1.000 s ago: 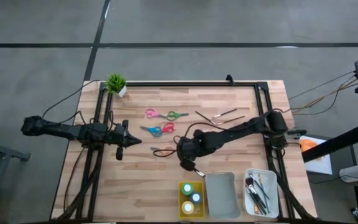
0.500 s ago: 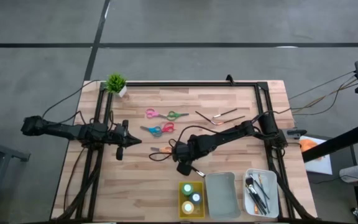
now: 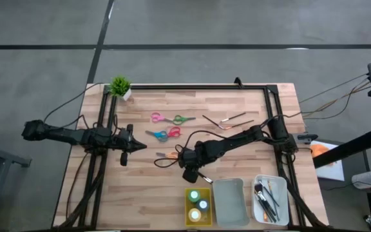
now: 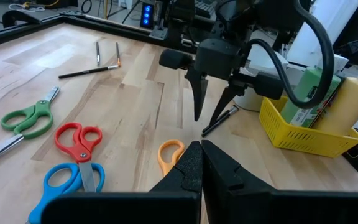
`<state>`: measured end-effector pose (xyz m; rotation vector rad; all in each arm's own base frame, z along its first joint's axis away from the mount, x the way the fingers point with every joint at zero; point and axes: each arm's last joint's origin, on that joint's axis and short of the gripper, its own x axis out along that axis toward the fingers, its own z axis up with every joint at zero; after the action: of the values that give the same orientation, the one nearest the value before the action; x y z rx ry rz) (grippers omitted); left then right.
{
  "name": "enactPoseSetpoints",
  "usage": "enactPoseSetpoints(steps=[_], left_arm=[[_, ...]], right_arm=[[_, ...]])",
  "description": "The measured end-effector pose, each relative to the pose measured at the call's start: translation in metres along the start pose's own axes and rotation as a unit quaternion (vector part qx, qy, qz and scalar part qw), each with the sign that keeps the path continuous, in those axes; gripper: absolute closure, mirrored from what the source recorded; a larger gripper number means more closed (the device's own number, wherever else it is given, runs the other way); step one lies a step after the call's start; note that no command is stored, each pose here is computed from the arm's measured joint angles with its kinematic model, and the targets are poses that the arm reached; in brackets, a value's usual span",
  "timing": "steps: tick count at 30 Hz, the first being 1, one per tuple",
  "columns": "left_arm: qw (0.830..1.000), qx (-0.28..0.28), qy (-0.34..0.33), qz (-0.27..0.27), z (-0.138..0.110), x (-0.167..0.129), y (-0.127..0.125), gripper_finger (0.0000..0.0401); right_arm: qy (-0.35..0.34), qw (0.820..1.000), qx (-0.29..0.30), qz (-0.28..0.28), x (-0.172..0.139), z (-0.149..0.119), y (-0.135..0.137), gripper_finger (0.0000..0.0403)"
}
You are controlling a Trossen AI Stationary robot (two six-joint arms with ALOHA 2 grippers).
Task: Pick & Place Paint Supplies
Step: Put the silver brush into the white bin
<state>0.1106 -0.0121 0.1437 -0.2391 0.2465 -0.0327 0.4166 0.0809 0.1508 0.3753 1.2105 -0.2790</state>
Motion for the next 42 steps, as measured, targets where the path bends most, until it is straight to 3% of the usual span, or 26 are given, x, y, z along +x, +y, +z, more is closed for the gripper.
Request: enactPoseSetpoints(steps=[15,25,42], left_arm=[[1.000,0.000,0.000,0.000,0.000,0.000,0.000,0.0401],[1.000,0.000,0.000,0.000,0.000,0.000,0.000,0.0401],[1.000,0.000,0.000,0.000,0.000,0.000,0.000,0.0401]], right_arm=[[0.019,1.000,0.011,-0.001,0.011,-0.003,-0.001,0.0289],[0.021,0.998,0.003,-0.053,0.006,-0.004,-0.012,0.0289],[0.007,0.996,0.007,-0.091,0.000,-0.004,-0.015,0.0289]])
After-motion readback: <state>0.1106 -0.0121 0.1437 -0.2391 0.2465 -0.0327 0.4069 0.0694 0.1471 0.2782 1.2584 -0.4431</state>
